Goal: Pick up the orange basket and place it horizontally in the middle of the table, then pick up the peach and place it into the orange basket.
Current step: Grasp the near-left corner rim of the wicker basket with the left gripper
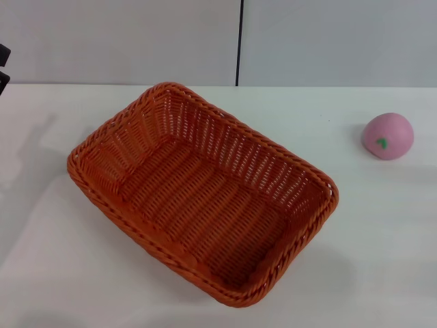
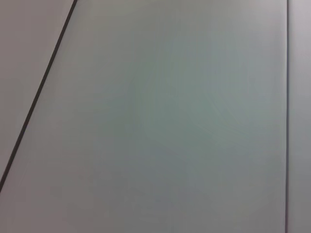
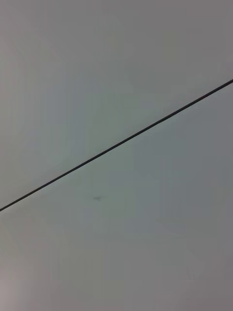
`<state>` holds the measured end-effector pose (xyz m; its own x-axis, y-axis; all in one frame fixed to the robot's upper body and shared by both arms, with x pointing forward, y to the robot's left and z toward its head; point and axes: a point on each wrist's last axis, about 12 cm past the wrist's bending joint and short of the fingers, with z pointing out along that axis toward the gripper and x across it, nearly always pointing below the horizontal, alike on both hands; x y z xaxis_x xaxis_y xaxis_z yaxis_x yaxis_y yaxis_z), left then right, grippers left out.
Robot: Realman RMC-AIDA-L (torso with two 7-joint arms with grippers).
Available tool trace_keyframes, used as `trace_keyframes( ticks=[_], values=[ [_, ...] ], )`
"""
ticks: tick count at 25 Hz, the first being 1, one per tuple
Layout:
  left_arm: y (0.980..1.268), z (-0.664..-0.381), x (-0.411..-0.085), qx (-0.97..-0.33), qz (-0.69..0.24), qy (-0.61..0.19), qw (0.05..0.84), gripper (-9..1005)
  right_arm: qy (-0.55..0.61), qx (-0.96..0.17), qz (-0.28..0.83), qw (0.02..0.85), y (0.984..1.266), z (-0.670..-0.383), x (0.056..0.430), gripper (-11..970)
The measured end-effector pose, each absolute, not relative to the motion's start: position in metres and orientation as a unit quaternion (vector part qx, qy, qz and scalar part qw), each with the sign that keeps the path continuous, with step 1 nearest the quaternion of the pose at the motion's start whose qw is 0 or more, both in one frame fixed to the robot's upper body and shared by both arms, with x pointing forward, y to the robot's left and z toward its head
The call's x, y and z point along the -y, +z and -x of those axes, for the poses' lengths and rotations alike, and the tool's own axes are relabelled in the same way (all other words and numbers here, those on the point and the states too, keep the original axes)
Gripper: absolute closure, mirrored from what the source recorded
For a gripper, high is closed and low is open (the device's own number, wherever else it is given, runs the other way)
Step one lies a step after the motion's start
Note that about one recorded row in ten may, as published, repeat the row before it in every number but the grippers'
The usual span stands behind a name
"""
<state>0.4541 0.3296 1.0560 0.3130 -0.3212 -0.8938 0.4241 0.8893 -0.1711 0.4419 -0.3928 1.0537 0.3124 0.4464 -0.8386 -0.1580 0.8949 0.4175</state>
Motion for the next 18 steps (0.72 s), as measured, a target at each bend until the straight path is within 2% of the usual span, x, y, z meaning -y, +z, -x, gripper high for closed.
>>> trace_keyframes(
  ticks=[14, 18],
  values=[
    [1.06, -0.458, -0.338, -0.544, -0.047, -0.241, 0.802, 183, 0.177, -0.554, -0.135, 0.802, 1.054, -0.438, 0.398, 275],
    [1.066, -0.465, -0.344, -0.555, -0.066, -0.266, 0.785, 183, 0.177, -0.554, -0.135, 0.802, 1.054, -0.438, 0.398, 275]
  ],
)
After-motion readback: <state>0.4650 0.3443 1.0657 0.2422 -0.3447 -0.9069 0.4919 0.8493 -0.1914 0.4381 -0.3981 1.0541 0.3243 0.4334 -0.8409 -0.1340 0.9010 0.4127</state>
